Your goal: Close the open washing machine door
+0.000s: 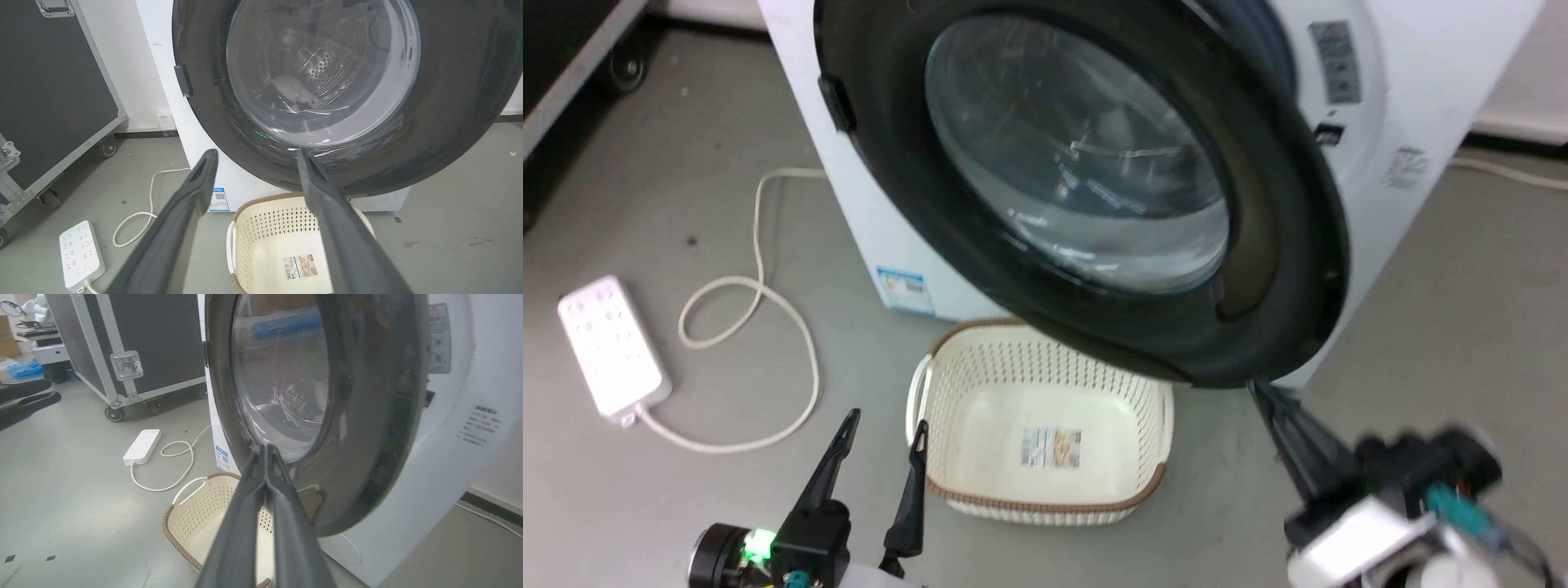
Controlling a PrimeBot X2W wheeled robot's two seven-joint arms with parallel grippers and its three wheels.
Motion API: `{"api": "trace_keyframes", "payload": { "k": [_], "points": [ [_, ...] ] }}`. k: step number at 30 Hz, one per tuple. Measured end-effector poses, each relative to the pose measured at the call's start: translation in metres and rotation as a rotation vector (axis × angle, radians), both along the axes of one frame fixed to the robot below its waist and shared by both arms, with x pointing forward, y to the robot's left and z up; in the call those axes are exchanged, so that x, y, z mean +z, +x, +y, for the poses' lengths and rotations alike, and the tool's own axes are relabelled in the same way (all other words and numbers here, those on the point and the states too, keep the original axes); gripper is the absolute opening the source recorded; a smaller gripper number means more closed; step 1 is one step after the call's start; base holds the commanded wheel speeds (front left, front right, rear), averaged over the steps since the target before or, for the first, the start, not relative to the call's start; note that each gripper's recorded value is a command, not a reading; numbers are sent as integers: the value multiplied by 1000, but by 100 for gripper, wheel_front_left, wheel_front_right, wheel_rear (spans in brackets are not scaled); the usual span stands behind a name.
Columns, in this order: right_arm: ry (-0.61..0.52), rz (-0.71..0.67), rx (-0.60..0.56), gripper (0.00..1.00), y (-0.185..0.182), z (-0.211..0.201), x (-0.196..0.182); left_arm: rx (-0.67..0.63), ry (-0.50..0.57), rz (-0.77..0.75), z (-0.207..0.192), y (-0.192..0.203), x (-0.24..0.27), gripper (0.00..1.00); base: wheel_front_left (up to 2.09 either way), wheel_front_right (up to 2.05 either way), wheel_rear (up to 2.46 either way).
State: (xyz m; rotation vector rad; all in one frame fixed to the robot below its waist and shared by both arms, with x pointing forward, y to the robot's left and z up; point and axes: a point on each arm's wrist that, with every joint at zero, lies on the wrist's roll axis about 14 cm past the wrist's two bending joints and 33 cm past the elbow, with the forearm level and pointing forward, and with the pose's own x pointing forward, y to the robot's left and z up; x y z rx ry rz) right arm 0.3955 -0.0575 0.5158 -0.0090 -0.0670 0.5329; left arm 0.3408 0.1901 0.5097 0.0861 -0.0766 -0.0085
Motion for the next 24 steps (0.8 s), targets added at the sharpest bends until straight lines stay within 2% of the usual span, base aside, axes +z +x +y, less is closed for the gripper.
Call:
{"api": "trace_keyframes", "payload": {
  "k": [4, 9, 14, 15, 16, 24],
  "points": [
    [-51, -2, 79, 0, 31, 14, 5, 6, -11, 40, 0, 6, -12, 100, 0, 0, 0],
    [-130, 24, 120, 0, 72, 13, -2, 13, -12, 63, -2, 15, -20, 100, 0, 0, 0],
    [-111, 50, 116, 0, 108, 10, -3, 21, -26, 81, -4, 24, -27, 100, 0, 0, 0],
    [-105, 55, 114, 0, 115, 10, -4, 25, -29, 86, -4, 25, -29, 100, 0, 0, 0],
    [-125, 57, 94, 0, 139, 2, -5, 25, -33, 89, -5, 31, -30, 100, 0, 0, 0],
    [-66, 111, -38, 0, 204, -27, -5, 48, -47, 98, -1, 38, -34, 100, 0, 0, 0]
  ]
}}
